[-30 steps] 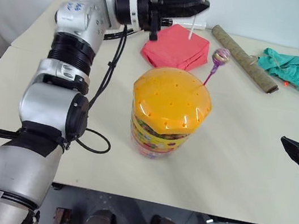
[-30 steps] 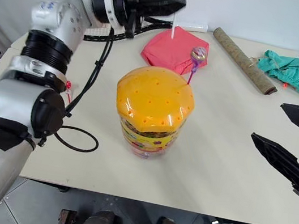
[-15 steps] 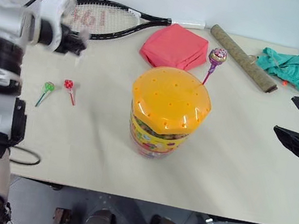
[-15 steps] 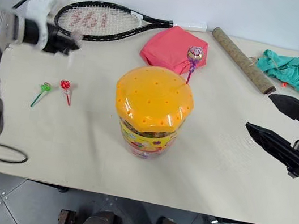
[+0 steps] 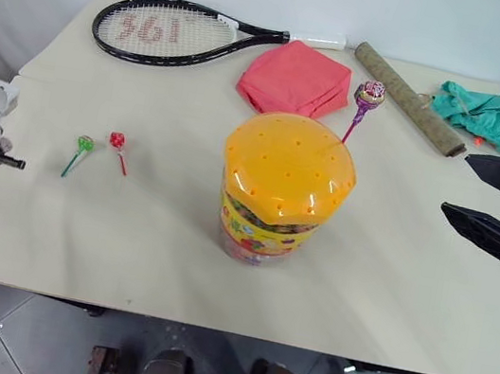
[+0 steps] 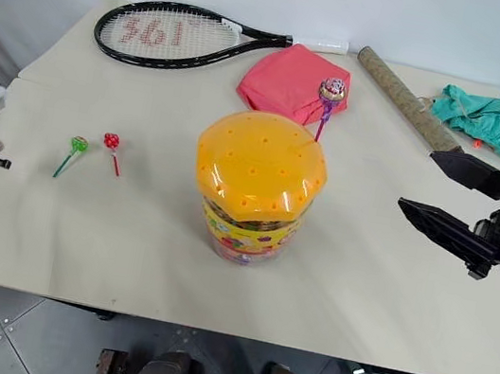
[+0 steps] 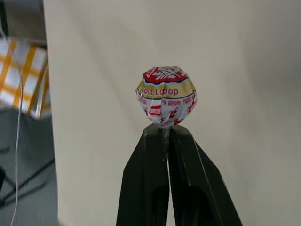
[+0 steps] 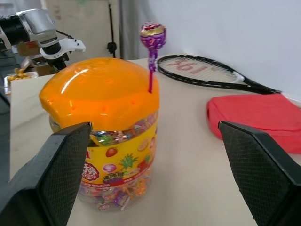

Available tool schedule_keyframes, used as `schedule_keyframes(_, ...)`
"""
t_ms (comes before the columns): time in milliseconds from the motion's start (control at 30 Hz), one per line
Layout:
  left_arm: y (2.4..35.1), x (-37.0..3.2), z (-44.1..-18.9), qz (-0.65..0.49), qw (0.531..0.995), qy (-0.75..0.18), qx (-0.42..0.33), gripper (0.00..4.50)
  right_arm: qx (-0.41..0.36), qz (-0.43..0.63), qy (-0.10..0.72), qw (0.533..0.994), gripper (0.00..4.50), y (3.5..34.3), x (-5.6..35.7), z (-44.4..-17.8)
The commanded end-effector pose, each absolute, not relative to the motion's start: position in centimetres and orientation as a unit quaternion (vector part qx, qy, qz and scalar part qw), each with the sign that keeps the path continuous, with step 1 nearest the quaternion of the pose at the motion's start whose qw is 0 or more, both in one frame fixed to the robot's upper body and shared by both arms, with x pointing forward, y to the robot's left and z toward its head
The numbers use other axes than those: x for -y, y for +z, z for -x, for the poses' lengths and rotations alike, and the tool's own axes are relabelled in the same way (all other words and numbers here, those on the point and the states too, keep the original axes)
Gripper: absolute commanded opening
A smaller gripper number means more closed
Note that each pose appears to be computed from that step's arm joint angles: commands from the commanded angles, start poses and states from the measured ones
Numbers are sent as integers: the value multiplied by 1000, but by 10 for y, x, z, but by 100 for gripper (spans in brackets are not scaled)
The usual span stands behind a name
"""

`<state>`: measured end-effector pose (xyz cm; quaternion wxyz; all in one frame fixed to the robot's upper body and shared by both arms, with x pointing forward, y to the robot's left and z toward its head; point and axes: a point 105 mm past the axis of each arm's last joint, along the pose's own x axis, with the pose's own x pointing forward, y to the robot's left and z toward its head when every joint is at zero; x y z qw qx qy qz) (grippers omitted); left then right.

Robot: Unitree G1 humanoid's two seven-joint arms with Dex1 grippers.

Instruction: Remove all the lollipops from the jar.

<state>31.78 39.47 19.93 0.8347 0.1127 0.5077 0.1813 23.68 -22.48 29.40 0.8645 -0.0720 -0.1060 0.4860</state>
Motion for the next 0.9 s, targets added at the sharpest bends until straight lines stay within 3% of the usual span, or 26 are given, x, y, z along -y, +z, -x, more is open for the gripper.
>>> schedule_keyframes(33,205,-389,-315,-96,843,168,-503,54,124,85,486,861,450,302,225,-233)
schedule_keyframes(367,237,-368,-326,-122,872,125,-456,351,124,87,483,862,450,302,227,-233)
schedule_keyframes(467,266,-344,-342,-124,909,64,-394,435,124,89,480,864,450,304,228,-233)
schedule_keyframes(567,306,-294,-360,-131,945,-71,-290,447,95,89,477,869,450,301,229,-235)
schedule_keyframes(667,317,-263,-360,-140,945,-172,-239,447,97,90,476,870,450,305,225,-237)
schedule_keyframes(733,318,-246,-360,-156,938,-238,-197,447,103,91,479,867,450,310,219,-238)
schedule_keyframes(900,335,-201,-346,-127,890,-437,7,447,76,114,474,870,450,307,201,-251)
